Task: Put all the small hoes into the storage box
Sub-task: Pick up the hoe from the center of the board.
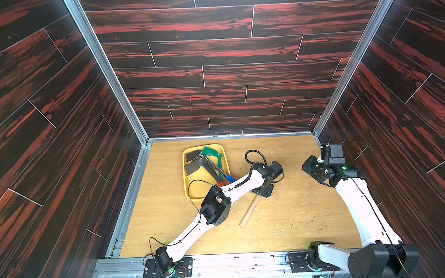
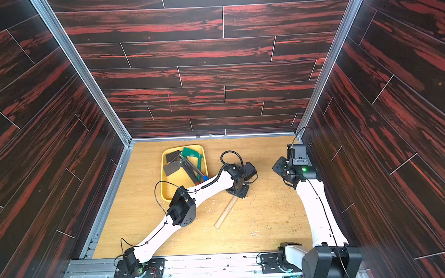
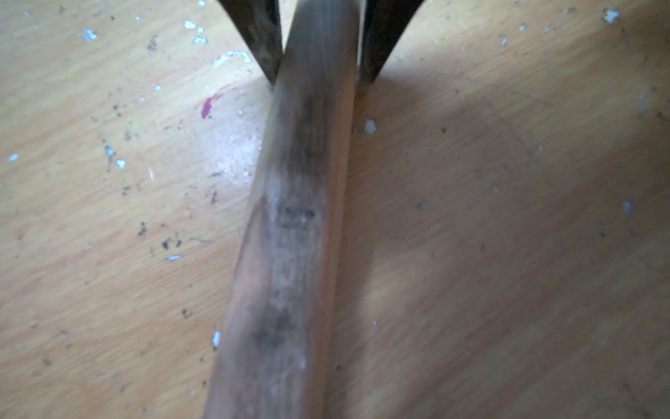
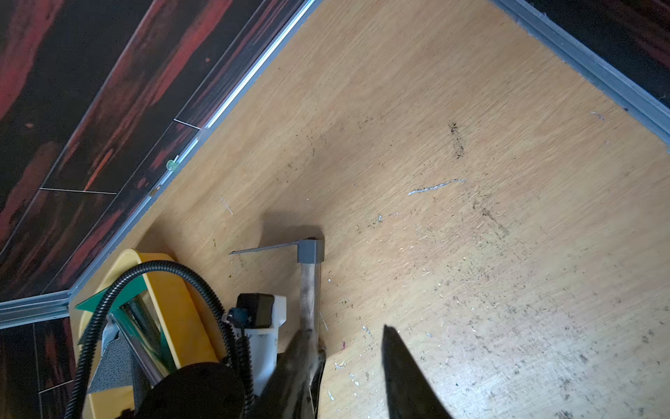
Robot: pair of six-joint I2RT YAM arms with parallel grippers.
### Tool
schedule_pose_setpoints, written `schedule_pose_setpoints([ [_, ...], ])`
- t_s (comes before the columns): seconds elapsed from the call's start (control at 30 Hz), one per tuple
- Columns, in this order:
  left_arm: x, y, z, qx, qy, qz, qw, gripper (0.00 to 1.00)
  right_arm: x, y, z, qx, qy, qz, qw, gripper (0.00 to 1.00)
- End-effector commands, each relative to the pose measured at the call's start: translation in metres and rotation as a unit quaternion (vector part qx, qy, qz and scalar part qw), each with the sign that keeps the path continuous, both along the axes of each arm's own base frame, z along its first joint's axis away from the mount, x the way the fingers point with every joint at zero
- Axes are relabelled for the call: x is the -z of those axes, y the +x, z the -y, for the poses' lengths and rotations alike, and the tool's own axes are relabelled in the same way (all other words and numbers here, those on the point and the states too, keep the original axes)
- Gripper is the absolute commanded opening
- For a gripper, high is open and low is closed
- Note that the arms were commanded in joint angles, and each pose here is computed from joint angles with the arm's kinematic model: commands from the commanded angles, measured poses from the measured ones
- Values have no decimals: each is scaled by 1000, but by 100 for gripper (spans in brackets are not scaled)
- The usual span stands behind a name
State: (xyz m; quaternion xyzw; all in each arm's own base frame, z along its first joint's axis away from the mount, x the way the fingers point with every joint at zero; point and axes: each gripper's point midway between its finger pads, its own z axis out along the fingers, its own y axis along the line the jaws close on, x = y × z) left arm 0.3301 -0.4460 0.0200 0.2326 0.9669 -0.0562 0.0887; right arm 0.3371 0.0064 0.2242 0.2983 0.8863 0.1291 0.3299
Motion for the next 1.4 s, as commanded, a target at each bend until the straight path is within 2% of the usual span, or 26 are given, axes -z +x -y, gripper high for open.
schedule_pose_setpoints([
  [0.0, -21, 0, 2, 3, -9, 11, 1000, 34, -2, -3, 0, -3, 3, 5, 1000, 37],
  [0.07, -24, 0, 2, 3, -11, 12, 1000, 33, -2, -2, 0, -3, 2, 5, 1000, 37],
  [0.1, -25, 0, 2, 2, -12, 13, 1000, 28, -2, -2, 0, -3, 2, 5, 1000, 37],
  [0.27, -34, 2, 3, 2, -17, 21, 1000, 20, -1, -2, 0, -3, 2, 5, 1000, 37],
  [0.47, -46, 4, 2, 0, -22, 31, 999, 20, -2, -2, 0, -3, 2, 7, 1000, 37],
  [0.97, -115, 12, 3, -3, -63, 81, 995, 20, -5, -1, 1, -1, 1, 9, 1000, 37],
  [1.37, -137, 15, 2, -7, -77, 100, 992, 19, -7, 0, 1, -1, -1, 10, 1000, 37],
])
